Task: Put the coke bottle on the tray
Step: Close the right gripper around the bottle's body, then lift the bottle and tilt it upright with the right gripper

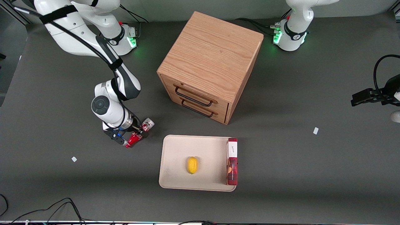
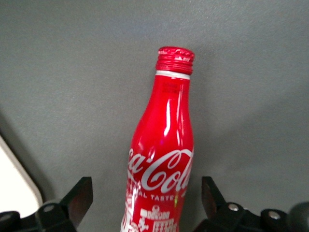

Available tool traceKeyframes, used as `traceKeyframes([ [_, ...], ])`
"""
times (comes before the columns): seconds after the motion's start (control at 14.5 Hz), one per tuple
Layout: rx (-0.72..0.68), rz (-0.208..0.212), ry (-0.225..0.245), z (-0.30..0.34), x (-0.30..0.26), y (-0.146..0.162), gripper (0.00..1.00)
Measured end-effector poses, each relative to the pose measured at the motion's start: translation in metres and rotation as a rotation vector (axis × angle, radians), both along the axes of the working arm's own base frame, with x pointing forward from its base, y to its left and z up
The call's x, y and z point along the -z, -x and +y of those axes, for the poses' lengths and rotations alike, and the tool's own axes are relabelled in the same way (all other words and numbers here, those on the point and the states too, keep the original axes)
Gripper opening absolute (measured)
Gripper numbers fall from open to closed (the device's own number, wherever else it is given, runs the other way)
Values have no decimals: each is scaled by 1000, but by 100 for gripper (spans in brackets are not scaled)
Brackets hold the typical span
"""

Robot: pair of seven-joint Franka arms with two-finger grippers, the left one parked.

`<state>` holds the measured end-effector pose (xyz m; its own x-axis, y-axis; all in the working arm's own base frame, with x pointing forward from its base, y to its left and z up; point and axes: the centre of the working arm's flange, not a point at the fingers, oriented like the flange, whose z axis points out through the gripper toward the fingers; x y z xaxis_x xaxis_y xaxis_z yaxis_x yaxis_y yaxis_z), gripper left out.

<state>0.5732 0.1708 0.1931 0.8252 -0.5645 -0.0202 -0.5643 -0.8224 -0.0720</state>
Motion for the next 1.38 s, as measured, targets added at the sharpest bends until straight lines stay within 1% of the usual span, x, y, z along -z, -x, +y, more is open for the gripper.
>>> traceKeyframes([
  [0.14, 1, 2, -1, 0, 7, 1, 99],
  [0.21, 1, 3, -1, 0, 9, 1, 95],
  [0.34, 1, 3, -1, 0, 9, 0, 76],
  [0.41, 1, 2, -2, 0, 9, 0, 62],
  [0.48, 1, 1, -2, 0, 8, 0, 56],
  [0.69, 2, -1, -2, 0, 8, -1, 56],
  [0.9, -20, -17, 6, -1, -2, -11, 56],
  [1.1, -78, 7, 34, -1, -37, -36, 56],
  [1.38, -188, 59, 60, -5, -126, -76, 56],
])
